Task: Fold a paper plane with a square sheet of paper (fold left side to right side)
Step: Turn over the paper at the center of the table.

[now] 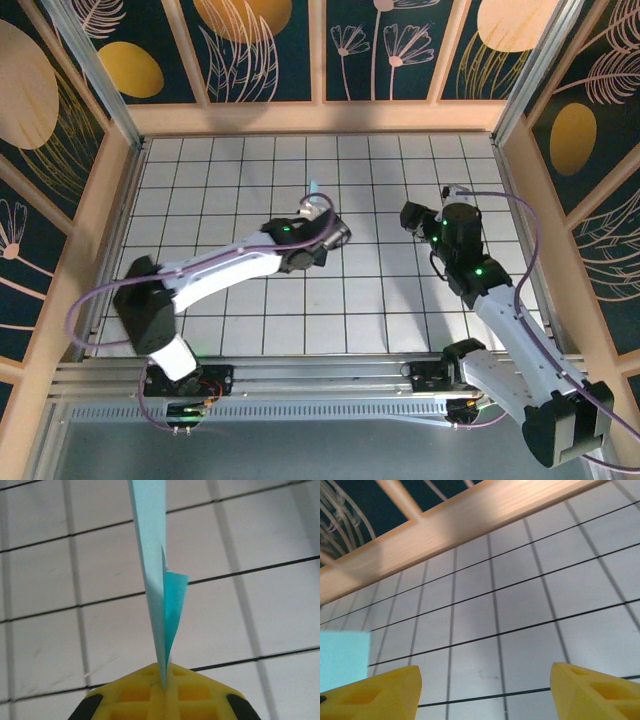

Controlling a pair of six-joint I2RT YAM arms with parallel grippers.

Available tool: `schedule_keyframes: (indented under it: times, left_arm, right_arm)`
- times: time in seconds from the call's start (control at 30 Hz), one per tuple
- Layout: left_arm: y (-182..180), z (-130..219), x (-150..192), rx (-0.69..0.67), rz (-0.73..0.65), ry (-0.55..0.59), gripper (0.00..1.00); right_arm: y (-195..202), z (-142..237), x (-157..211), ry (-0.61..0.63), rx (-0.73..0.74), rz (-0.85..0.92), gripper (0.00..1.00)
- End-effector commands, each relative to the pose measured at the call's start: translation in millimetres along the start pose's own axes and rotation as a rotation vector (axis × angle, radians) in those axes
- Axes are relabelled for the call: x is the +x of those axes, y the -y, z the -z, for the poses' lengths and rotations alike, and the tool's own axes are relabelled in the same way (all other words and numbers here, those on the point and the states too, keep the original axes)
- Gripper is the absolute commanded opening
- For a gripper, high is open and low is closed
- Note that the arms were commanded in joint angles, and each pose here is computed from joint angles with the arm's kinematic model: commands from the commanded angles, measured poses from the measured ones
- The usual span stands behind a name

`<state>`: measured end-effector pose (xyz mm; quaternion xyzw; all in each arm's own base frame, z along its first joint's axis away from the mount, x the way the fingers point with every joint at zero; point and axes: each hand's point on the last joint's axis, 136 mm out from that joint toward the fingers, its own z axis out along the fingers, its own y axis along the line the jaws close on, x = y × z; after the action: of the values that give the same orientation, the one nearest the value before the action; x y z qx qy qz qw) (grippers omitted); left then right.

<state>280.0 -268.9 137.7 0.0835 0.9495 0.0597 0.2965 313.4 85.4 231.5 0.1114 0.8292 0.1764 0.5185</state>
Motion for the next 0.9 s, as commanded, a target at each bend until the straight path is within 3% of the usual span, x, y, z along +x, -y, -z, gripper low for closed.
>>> schedule_keyframes:
  times: [0.0, 0.17, 0.47, 0.57, 0.87]
  left_arm:
    - [-51, -3, 28, -0.378, -0.132, -0.062, 0.0]
    - [-21, -25, 55, -0.321, -0.098, -0.145, 0.0]
    - [59, -53, 85, 0.044, 0.039, -0.273, 0.0]
    - [76, -54, 84, 0.11, 0.053, -0.288, 0.08]
    - [92, -67, 79, 0.128, 0.024, -0.304, 0.18]
  right_arm:
    - [25, 8, -2, 0.033, 0.104, 0.021, 0.7]
    - [30, 10, -1, 0.036, 0.103, 0.016, 0.71]
    - [29, 5, 6, 0.021, 0.068, -0.003, 0.71]
    - [28, 3, 8, 0.013, 0.054, -0.007, 0.71]
    - [22, -7, 24, -0.07, 0.003, -0.004, 0.71]
